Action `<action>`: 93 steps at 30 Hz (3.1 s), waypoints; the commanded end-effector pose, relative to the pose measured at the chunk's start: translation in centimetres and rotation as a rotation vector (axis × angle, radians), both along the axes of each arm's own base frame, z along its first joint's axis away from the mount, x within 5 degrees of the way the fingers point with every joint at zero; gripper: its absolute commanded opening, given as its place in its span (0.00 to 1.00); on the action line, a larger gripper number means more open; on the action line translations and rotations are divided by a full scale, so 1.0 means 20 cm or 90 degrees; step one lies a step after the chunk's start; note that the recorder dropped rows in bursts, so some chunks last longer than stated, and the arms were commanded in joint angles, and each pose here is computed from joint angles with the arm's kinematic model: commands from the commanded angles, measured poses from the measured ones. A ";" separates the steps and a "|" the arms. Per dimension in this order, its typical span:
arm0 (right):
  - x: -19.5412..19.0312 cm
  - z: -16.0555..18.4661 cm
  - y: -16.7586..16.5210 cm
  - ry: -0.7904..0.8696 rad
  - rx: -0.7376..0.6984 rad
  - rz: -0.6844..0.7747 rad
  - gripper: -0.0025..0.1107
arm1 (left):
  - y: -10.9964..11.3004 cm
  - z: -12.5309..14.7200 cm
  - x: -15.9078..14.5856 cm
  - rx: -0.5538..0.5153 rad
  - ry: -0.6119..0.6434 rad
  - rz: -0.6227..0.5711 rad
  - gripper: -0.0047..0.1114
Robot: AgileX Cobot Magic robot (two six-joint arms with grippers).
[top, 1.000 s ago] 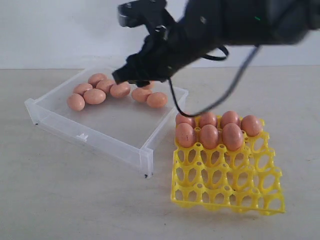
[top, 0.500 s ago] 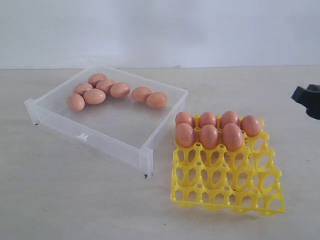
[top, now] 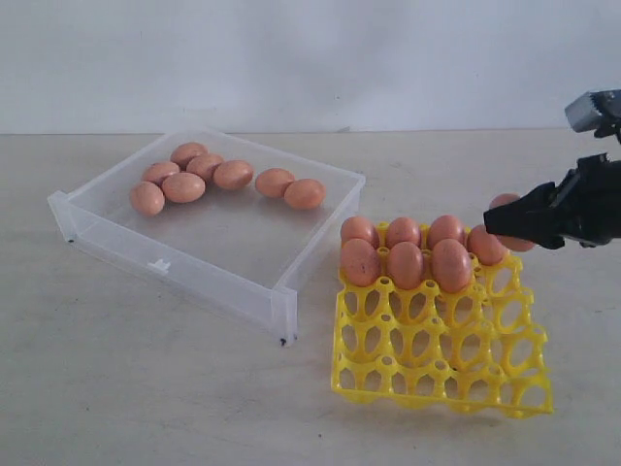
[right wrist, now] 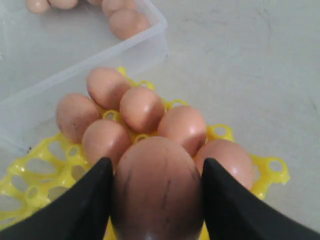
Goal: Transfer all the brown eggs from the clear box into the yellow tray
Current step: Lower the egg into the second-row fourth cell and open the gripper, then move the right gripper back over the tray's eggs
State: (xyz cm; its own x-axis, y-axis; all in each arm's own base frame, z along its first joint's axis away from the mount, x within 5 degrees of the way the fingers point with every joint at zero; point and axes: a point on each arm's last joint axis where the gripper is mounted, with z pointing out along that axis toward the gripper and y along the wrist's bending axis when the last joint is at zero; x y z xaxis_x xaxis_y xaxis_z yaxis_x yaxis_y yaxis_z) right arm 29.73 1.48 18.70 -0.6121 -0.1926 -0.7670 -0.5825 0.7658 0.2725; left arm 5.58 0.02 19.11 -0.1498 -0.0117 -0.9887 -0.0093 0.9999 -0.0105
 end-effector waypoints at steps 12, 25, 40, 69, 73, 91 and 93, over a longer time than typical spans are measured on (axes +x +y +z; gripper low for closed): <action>0.03 -0.24 0.00 -0.017 -0.056 0.132 0.02 | 0.00 0.01 0.00 -0.003 -0.004 -0.003 0.00; 0.07 -0.24 0.00 -0.040 -0.030 0.097 0.02 | 0.00 0.01 0.00 -0.003 -0.004 -0.003 0.00; 0.08 -0.23 0.00 -0.042 -0.012 0.073 0.41 | 0.00 0.01 0.00 -0.003 -0.004 -0.003 0.00; 0.03 0.07 0.33 -0.134 0.296 0.166 0.02 | 0.00 0.01 0.00 -0.003 -0.004 -0.003 0.00; -0.08 0.20 0.66 -0.221 0.292 0.325 0.02 | 0.00 0.01 0.00 -0.003 -0.004 -0.003 0.00; 0.36 0.32 1.50 0.134 -0.341 0.258 0.02 | 0.00 0.01 0.00 -0.003 -0.004 -0.003 0.00; 0.38 0.35 1.53 0.124 -0.330 0.251 0.02 | 0.00 0.01 0.00 -0.003 -0.004 -0.003 0.00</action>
